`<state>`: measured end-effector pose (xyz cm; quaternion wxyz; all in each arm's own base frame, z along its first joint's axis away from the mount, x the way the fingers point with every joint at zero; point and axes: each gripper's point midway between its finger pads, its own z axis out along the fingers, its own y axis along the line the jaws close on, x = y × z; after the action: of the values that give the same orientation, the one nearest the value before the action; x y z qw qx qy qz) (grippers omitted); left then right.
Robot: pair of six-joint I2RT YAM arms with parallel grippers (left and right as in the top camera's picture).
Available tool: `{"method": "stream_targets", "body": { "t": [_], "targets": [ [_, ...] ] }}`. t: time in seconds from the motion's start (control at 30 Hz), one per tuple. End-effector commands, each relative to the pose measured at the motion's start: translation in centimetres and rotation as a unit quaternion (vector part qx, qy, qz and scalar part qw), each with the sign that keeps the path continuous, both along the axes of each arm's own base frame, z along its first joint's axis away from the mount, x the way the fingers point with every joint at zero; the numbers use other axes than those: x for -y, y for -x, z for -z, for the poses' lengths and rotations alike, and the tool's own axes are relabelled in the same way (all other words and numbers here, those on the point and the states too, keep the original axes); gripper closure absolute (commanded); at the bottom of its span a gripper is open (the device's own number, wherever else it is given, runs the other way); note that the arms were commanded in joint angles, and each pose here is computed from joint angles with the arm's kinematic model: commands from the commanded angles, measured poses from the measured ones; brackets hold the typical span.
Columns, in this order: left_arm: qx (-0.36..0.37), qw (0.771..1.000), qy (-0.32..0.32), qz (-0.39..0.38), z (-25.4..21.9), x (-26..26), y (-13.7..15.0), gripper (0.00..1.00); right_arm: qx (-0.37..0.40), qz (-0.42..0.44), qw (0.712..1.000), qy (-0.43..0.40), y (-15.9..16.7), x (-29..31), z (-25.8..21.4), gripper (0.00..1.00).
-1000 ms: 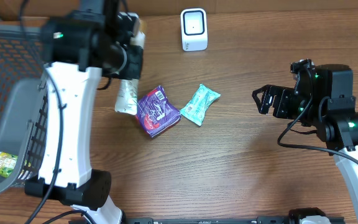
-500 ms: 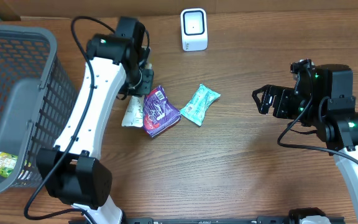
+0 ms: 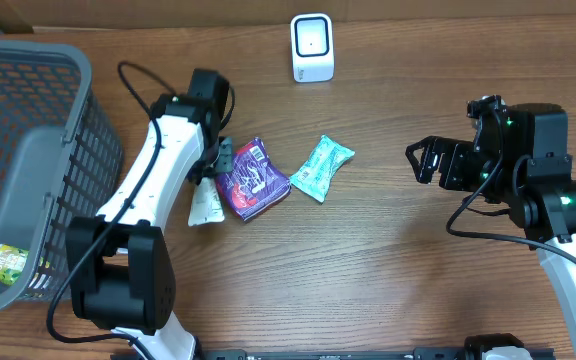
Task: Scan the item barcode
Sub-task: 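Carry the white bottle and lower it beside the purple bag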
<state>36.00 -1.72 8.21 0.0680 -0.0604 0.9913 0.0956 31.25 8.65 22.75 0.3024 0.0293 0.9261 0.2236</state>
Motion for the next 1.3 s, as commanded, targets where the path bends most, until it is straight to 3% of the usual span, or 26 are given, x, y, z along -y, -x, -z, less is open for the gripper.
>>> {"method": "stream_targets", "body": {
  "t": [0.0, 0.27, 0.43, 1.03, 1.1, 1.17, 1.2, 1.27],
  "targets": [
    [0.016, 0.996, -0.036, -0.078, 1.3, -2.4, 0.7, 0.96, 0.013, -0.005, 1.000, 0.000, -0.3, -0.2, -0.9, 0.00],
    [0.059, 0.995, -0.014, -0.073, 5.5, -1.9, 0.1, 0.96, 0.013, -0.005, 1.000, 0.000, -0.3, -0.2, -0.9, 0.00],
    [0.072, 0.995, 0.048, -0.043, 7.6, 1.0, -0.1, 0.96, 0.013, -0.005, 1.000, 0.000, -0.3, -0.2, -0.9, 0.00],
    [0.111, 0.977, 0.173, 0.064, 6.8, 10.6, -1.5, 0.87, 0.013, -0.005, 1.000, 0.000, -0.3, -0.2, -0.9, 0.00],
    [0.115, 0.975, 0.180, 0.061, 6.7, 11.0, -1.7, 0.81, 0.013, -0.005, 1.000, 0.000, -0.3, -0.2, -0.9, 0.00],
    [0.120, 0.974, 0.180, 0.061, 6.5, 11.1, -2.0, 0.57, 0.013, -0.005, 1.000, 0.000, -0.3, -0.2, -0.9, 0.00],
    [0.120, 0.975, 0.180, 0.059, 6.4, 11.0, -2.1, 0.38, 0.013, -0.005, 1.000, 0.000, -0.3, -0.2, -0.9, 0.00],
    [0.110, 0.978, 0.172, 0.048, 5.6, 10.2, -2.3, 0.23, 0.013, -0.005, 1.000, 0.000, -0.3, -0.2, -0.9, 0.00]
  ]
}}
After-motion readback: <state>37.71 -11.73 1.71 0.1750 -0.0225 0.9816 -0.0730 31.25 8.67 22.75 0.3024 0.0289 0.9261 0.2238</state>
